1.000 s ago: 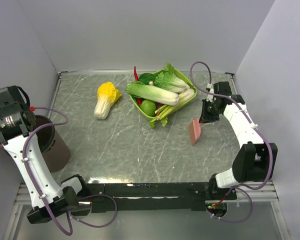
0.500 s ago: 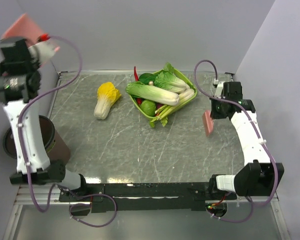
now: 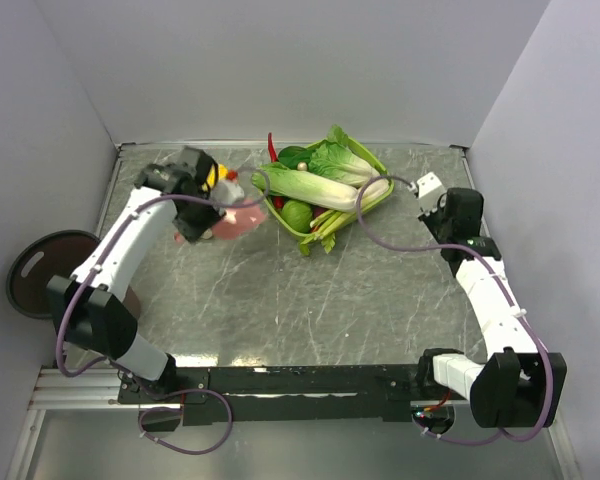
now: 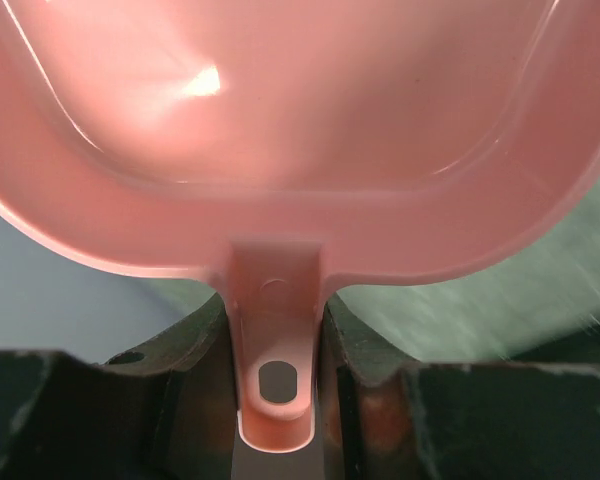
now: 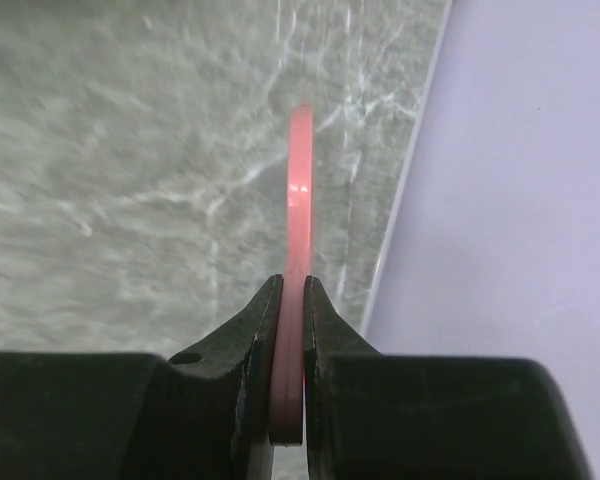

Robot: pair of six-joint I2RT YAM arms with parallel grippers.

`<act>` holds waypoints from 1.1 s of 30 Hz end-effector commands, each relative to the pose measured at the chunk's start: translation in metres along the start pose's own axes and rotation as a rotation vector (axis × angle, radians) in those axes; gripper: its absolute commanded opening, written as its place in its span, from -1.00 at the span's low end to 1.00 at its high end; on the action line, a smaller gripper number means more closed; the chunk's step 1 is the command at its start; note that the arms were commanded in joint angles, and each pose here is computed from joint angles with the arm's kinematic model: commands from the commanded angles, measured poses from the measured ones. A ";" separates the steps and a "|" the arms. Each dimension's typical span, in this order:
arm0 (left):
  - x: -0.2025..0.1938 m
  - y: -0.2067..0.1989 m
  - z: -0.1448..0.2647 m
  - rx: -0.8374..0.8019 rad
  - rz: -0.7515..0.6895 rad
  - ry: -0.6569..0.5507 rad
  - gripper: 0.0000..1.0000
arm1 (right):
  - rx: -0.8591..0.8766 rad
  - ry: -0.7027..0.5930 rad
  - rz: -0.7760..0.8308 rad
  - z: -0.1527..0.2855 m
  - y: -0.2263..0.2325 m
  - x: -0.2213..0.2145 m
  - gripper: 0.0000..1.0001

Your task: Sweep away the paper scraps from the table

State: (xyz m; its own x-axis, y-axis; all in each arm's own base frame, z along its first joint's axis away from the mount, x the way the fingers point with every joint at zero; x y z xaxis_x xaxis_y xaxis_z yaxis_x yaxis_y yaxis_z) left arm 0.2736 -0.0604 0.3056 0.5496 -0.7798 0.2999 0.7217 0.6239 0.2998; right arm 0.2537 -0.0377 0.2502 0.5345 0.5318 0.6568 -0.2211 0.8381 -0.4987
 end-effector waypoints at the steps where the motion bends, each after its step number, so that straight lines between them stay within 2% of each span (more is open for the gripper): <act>1: -0.017 -0.043 -0.020 -0.184 0.037 0.021 -0.98 | -0.164 -0.083 0.175 -0.007 -0.016 0.007 -1.00; 7: -0.024 -0.078 -0.060 -0.266 0.006 0.091 -0.98 | -0.096 -0.034 0.266 -0.024 0.013 -0.012 -1.00; 12: -0.030 -0.091 -0.095 -0.258 -0.007 0.165 -0.96 | -0.004 0.007 0.324 -0.029 0.040 -0.032 -1.00; 14: -0.031 -0.093 -0.102 -0.255 -0.002 0.166 -0.90 | 0.059 0.033 0.338 -0.028 0.052 -0.041 -1.00; 19: -0.033 -0.098 -0.119 -0.267 0.006 0.170 -0.56 | 0.210 0.059 0.325 -0.015 0.076 -0.053 -0.92; 22: -0.035 -0.102 -0.126 -0.290 0.016 0.175 -0.34 | 0.349 0.078 0.333 -0.003 0.092 -0.059 -0.75; 23: -0.034 -0.103 -0.128 -0.297 0.019 0.168 -0.28 | 0.381 0.092 0.336 0.001 0.096 -0.062 -0.60; 24: -0.036 -0.104 -0.129 -0.304 0.018 0.170 -0.05 | 0.456 0.117 0.342 0.006 0.102 -0.068 -0.53; 25: -0.035 -0.105 -0.130 -0.309 0.017 0.166 0.06 | 0.481 0.122 0.342 0.010 0.103 -0.067 -0.47; 26: -0.034 -0.104 -0.129 -0.307 0.018 0.150 0.14 | 0.500 0.136 0.336 0.012 0.104 -0.068 -0.22; 27: -0.034 -0.104 -0.129 -0.304 0.020 0.143 0.23 | 0.548 0.185 0.325 0.017 0.107 -0.073 -0.14; 33: -0.032 -0.100 -0.117 -0.275 0.033 0.128 0.45 | 0.672 0.268 0.190 0.039 0.105 -0.056 0.42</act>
State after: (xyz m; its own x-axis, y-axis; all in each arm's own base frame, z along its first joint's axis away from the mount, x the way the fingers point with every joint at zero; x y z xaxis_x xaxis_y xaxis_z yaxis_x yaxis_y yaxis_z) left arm 0.2324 -0.1009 0.1460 0.6035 -0.7879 0.1223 0.7921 0.6101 0.0216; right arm 0.1806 0.0145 0.1589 0.5239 0.7679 0.3685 -0.7396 0.6247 -0.2505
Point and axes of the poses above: each gripper's point midway between its finger pads, its own z axis back along the fingers, its own y axis along the line the jaws close on, x = y × z, the point moved 10 cm from there along z, back along the fingers, and after that the axes turned 2 degrees about -z, right-handed, at the moved point
